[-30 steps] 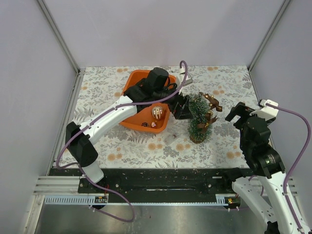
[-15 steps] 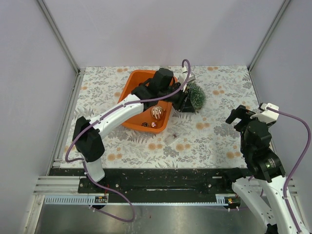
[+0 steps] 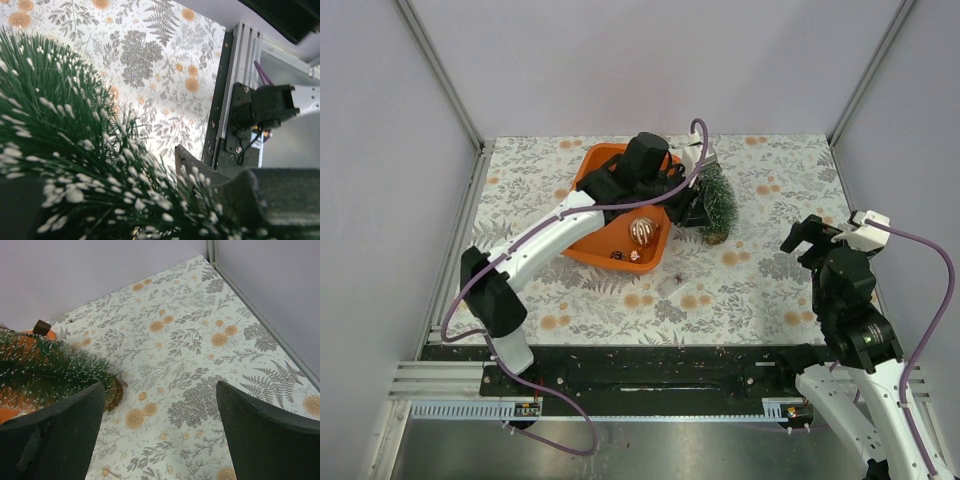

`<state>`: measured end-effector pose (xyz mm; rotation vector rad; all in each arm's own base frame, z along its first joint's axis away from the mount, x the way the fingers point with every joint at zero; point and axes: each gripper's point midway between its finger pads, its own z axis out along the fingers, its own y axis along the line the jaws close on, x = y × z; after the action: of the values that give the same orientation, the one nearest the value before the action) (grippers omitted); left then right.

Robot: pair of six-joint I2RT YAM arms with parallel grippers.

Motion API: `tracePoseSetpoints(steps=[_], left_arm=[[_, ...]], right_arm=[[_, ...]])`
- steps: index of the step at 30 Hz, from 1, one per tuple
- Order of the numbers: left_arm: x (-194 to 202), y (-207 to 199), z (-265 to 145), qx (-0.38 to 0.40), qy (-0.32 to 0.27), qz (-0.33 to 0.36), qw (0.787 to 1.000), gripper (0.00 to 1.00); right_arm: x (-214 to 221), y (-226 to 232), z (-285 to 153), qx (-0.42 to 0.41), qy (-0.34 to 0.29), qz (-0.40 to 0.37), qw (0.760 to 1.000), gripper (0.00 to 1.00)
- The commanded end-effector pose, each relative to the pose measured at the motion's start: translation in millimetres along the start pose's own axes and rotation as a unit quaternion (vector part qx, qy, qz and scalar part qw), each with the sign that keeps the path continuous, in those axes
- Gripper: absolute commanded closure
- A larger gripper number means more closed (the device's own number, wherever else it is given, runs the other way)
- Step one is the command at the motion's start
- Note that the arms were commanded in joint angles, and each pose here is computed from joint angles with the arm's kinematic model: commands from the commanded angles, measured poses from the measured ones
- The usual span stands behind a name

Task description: Decorate the small christmas tree

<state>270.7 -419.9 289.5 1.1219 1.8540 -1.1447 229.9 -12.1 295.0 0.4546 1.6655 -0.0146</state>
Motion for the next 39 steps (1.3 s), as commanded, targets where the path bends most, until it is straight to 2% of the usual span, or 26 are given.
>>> tracePoseSetpoints(steps=[1,7,13,17,21,28,32,39], left_arm=[[-33.3,-37.0,-59.6,0.001,-0.035,0.124,0.992,1.00],[14.1,-63.2,-98.5,0.035,0.029,0.178,0.983,1.00],[36.7,-101.2,-140.7,0.089,0.053,0.225,0.969,1.00],[61.7,-119.6,-160.9,0.122,0.079,0.223,0.964,1.00],[84.9,-127.1,-178.9,0.121,0.101,0.219,0.963,1.00],[96.1,-132.7,-198.1,0.101,0.104,0.221,0.965,1.00],[99.0,-134.6,-203.5,0.098,0.105,0.225,0.964,1.00],[105.9,-129.9,-201.3,0.095,0.116,0.222,0.963,1.00]], right_arm=[[-13.2,14.1,4.8,-0.024,-0.022,0.009,0.999,0.01],[-15.4,34.6,18.0,-0.049,-0.022,0.019,0.998,0.01],[-10.4,66.5,37.6,-0.091,-0.007,0.017,0.996,0.00],[-11.4,86.8,54.9,-0.107,0.003,0.003,0.994,0.00],[-3.8,109.4,78.8,-0.118,0.022,0.002,0.993,0.00],[69.4,173.5,138.4,-0.176,0.126,0.026,0.976,0.00],[97.7,212.1,166.5,-0.207,0.162,0.048,0.964,0.00],[143.0,273.3,190.7,-0.202,0.217,0.008,0.955,0.00]])
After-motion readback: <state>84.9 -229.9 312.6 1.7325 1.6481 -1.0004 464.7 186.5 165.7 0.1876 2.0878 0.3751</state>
